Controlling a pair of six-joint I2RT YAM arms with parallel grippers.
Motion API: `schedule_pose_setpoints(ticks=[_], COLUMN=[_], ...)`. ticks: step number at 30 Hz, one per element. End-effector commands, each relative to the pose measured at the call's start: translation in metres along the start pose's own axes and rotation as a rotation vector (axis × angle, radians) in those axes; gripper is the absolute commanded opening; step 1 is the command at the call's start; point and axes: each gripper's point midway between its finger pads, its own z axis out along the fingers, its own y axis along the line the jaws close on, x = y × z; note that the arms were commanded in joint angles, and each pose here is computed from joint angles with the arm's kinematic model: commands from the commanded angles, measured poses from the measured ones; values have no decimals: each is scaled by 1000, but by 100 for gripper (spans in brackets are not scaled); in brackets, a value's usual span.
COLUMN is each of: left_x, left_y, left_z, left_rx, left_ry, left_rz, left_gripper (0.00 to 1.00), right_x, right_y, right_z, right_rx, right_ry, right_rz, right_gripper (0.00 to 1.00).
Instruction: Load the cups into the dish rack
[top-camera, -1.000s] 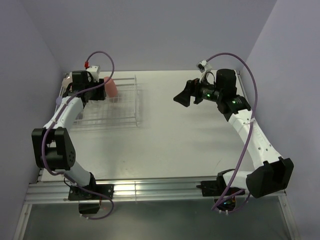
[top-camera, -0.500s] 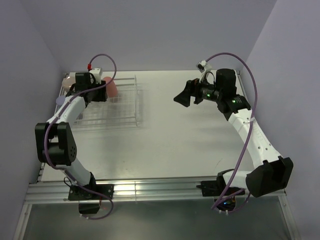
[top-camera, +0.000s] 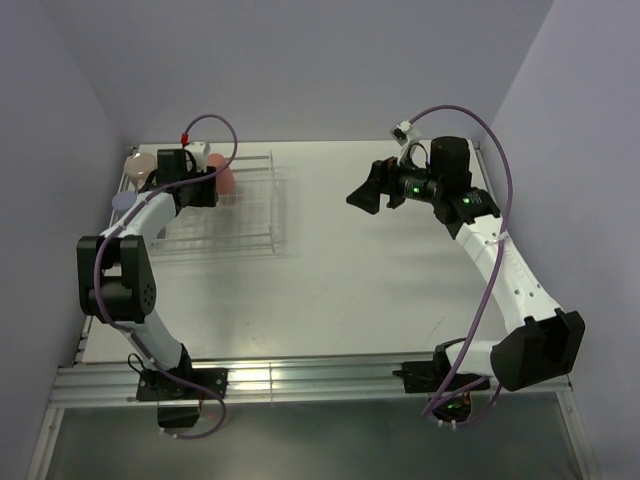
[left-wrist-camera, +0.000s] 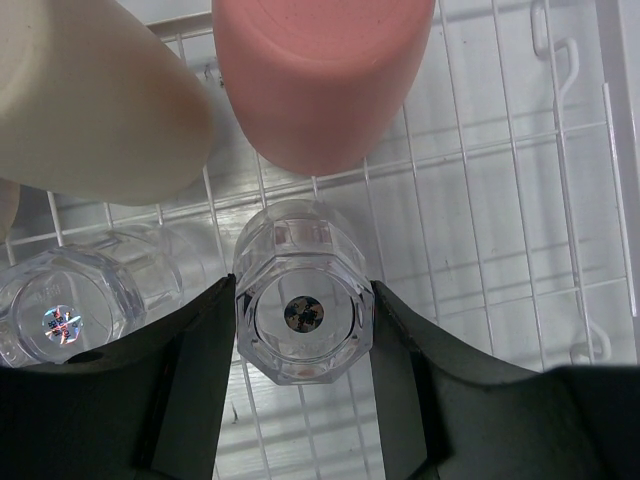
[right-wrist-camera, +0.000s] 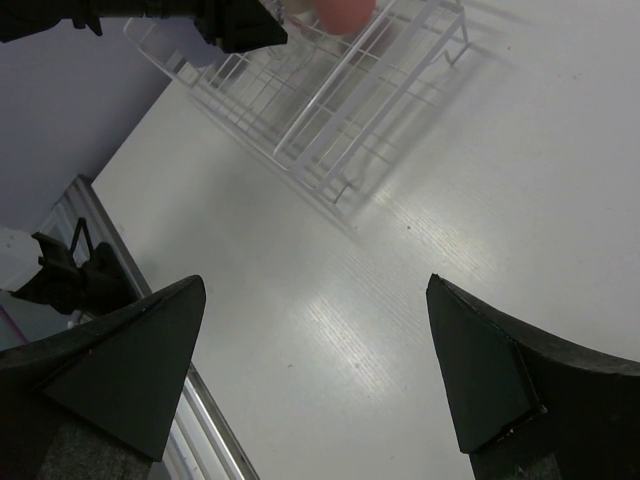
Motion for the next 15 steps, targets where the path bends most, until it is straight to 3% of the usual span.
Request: schedule_pose_setpoints(ticks=[1, 3, 4, 6, 8, 15], left_x=[-7, -7, -7, -7, -9, -44], left_y=[-1, -3, -2, -2, -3, -17], left_z=[2, 1, 0, -1, -6, -44], left_rx=[8, 11, 8, 6, 9, 57], left_ry=[-23, -23, -20, -18, -23, -124], left_rz=[16, 20, 18, 21, 20, 44], left_gripper=[40, 48, 61, 74, 97, 99], right_x=[-19, -19, -19, -19, -20, -22], right_y=[6, 5, 6, 6, 6, 9], right_z=[-4, -4, -4, -3, -4, -7], right_rx=[-21, -18, -21, -21, -22, -18], right_ry=[-34, -36, -34, -34, -34, -44], right_rz=[-33, -34, -33, -35, -35, -50], right_gripper=[100, 100, 100, 100, 100, 100])
